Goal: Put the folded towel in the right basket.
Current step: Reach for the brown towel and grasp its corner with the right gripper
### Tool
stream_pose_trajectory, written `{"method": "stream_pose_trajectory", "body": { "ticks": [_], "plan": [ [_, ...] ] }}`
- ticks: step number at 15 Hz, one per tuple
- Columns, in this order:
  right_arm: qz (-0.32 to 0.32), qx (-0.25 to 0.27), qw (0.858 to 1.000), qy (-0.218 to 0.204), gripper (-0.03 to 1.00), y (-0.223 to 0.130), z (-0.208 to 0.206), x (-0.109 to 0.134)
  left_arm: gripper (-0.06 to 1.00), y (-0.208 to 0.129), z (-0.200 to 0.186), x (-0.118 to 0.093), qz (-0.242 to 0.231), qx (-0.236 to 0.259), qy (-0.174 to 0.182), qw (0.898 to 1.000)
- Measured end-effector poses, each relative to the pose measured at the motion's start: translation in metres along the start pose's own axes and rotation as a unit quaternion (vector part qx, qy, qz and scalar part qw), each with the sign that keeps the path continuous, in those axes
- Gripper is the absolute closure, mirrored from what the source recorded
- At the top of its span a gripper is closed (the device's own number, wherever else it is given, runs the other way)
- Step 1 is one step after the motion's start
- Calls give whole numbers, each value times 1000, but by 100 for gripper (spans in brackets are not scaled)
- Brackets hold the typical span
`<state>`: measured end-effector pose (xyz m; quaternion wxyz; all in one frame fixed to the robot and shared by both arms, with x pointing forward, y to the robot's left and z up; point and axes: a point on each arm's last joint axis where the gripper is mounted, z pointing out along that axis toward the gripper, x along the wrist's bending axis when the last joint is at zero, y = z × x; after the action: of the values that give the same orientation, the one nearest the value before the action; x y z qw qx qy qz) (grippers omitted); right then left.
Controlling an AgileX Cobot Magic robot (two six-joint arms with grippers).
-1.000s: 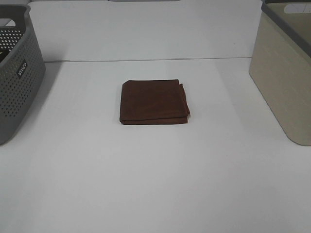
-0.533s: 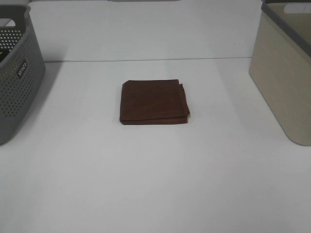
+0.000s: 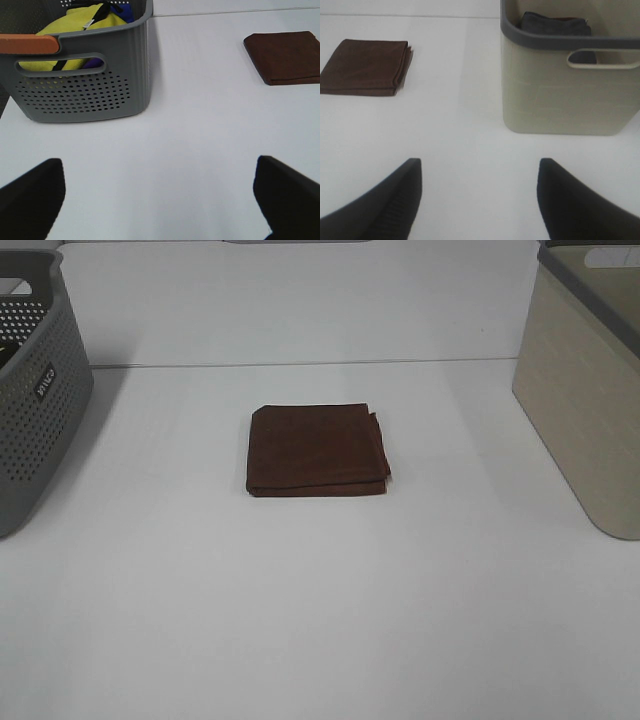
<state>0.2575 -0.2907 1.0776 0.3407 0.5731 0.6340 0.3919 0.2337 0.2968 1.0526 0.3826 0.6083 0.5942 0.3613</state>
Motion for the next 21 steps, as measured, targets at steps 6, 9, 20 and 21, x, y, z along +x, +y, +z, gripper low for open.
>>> {"method": "stream_pose_trajectory", "body": {
  "ticks": [6, 9, 20, 21],
  "plan": [
    [23, 112, 993, 15, 33, 96, 75, -6, -2, 0, 0, 0, 0, 0, 0, 1000],
    [6, 162, 986, 42, 33, 136, 127, -7, -2, 0, 0, 0, 0, 0, 0, 1000],
    [-53, 286, 940, 179, 33, 199, 322, 76, -2, 0, 0, 0, 0, 0, 0, 1000],
    [-40, 308, 932, 189, 33, 193, 336, 87, -2, 0, 0, 0, 0, 0, 0, 1000]
  ]
}}
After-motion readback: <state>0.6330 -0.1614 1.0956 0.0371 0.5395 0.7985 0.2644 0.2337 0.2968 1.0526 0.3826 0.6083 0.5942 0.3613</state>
